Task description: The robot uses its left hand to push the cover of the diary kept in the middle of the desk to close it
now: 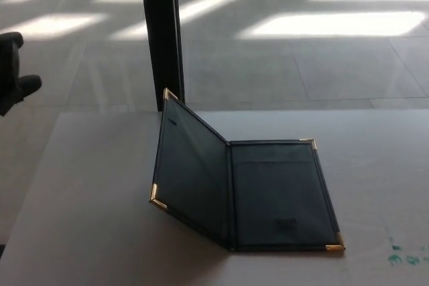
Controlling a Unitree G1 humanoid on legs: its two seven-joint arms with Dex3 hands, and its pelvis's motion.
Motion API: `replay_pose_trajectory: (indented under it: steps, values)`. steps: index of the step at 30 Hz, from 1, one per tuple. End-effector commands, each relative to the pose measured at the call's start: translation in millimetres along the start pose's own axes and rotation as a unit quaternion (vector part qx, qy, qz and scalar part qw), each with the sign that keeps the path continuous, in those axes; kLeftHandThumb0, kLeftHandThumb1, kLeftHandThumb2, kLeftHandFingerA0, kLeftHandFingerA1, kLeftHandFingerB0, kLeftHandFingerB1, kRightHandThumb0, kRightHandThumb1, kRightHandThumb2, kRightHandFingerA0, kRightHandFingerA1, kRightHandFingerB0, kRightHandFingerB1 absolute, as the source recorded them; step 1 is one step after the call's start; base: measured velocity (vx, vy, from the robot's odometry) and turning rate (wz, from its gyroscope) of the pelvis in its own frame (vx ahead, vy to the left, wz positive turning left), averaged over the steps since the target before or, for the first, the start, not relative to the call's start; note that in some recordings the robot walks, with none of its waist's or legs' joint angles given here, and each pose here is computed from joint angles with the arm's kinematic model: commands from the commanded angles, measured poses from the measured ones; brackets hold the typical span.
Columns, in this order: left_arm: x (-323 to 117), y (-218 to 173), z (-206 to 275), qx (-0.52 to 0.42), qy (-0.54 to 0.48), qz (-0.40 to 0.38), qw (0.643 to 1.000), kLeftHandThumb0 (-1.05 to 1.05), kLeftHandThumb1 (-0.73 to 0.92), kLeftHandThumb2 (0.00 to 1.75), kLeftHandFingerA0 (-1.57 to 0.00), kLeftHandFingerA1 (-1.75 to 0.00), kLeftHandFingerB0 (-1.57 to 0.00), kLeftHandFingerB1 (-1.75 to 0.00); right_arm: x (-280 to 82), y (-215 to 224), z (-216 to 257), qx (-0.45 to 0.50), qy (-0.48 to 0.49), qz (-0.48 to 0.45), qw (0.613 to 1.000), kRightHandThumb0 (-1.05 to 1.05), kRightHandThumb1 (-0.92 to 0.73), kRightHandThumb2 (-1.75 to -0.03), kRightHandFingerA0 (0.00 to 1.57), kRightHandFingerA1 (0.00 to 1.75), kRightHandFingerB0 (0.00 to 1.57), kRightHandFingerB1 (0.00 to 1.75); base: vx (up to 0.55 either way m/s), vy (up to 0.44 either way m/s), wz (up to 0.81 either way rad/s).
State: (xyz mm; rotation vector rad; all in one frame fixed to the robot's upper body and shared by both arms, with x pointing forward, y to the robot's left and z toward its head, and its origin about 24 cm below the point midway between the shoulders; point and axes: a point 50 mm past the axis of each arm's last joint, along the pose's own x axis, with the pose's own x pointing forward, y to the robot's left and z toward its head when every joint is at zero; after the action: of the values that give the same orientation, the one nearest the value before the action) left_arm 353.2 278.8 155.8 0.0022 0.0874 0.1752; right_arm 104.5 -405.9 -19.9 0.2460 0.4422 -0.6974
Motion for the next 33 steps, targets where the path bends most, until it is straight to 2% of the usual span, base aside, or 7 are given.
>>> replay_pose_trajectory:
  steps: [1, 20, 23, 24, 25, 26, 33]
  values:
    - [-1, -5, -28, 0.010, 0.051, 0.001, 0.999, -0.69, 0.92, 0.67, -0.31, -0.45, -0.27, -0.40, 1, -4, 3, 0.002, 0.000, -0.004, 1.000, -0.93, -0.83, -0.65, 0.73, 0.79, 0.63, 0.65, 0.00, 0.000, 0.00]
    - [-57, -88, -110, -0.104, 0.156, -0.036, 0.982, -0.71, 0.92, 0.69, -0.31, -0.47, -0.25, -0.42, 0, 1, 8, 0.004, -0.008, 0.003, 1.000, -0.94, -0.61, -1.03, 0.72, 0.80, 0.60, 0.70, 0.00, 0.000, 0.00]
    - [-66, -108, -112, -0.126, 0.167, -0.072, 0.975, -0.71, 0.92, 0.74, -0.28, -0.47, -0.22, -0.42, -1, 1, 10, -0.002, -0.009, 0.004, 1.000, -0.93, -0.84, -0.66, 0.73, 0.79, 0.60, 0.66, 0.00, 0.000, 0.00]
    - [-68, -111, -112, -0.128, 0.167, -0.076, 0.975, -0.72, 0.92, 0.73, -0.29, -0.48, -0.22, -0.42, -1, 1, 11, -0.001, -0.010, 0.004, 1.000, -0.90, -0.63, -1.17, 0.72, 0.82, 0.53, 0.68, 0.00, 0.000, 0.00]
    - [-71, -118, -112, -0.133, 0.166, -0.090, 0.973, -0.72, 0.92, 0.73, -0.29, -0.47, -0.24, -0.43, 0, 1, 11, -0.001, -0.010, 0.005, 1.000, -0.93, -0.83, -0.65, 0.70, 0.79, 0.61, 0.66, 0.00, 0.000, 0.00]
    - [-73, -127, -112, -0.141, 0.165, -0.104, 0.971, -0.73, 0.92, 0.72, -0.29, -0.47, -0.25, -0.42, 1, 1, 11, -0.004, -0.011, 0.006, 1.000, -0.89, -0.64, -1.16, 0.72, 0.81, 0.53, 0.67, 0.00, 0.000, 0.00]
    - [-79, -151, -104, -0.164, 0.154, -0.135, 0.965, -0.75, 0.92, 0.72, -0.28, -0.46, -0.23, -0.40, 1, 2, 14, -0.001, -0.014, 0.008, 1.000, -0.93, -0.83, -0.66, 0.71, 0.80, 0.61, 0.67, 0.00, 0.000, 0.00]
